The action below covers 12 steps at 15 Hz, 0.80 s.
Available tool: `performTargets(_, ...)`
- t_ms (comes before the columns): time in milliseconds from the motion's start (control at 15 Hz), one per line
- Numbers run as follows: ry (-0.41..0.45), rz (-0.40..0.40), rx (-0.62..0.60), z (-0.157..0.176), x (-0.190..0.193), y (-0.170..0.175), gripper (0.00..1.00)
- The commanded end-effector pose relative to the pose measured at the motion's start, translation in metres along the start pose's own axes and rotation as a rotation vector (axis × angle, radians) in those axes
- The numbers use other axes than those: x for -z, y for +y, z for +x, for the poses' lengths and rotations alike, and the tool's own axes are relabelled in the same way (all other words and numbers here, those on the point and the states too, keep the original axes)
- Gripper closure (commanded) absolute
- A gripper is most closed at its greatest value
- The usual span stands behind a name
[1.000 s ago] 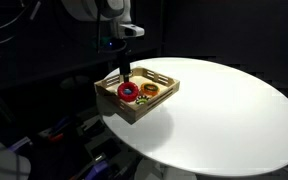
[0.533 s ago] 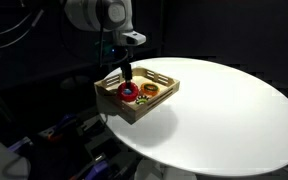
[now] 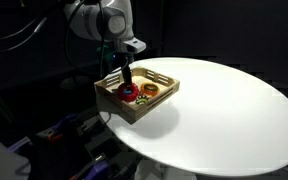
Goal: Remove the red ring from the wooden tray and put it on the table
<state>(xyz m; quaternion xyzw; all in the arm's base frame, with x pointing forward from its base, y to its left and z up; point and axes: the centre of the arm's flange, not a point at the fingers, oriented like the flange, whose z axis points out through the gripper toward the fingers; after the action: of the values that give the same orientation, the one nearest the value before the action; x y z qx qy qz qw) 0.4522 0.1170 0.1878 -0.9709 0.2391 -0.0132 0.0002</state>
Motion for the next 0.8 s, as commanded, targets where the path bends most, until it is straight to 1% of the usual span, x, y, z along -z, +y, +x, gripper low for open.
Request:
performTargets(0, 0.018, 0.017, -0.008, 0.004, 0.000, -0.002, 0.60)
performTargets(267, 0.024, 0.024, -0.014, 0.008, 0.011, 0.001, 0.92)
performTargets(333, 0.022, 0.029, -0.020, 0.009, 0.015, 0.001, 0.93)
performTargets(400, 0.022, 0.036, -0.026, 0.009, 0.019, 0.002, 0.91)
performTargets(733, 0.015, 0.077, -0.071, 0.020, 0.041, 0.003, 0.91)
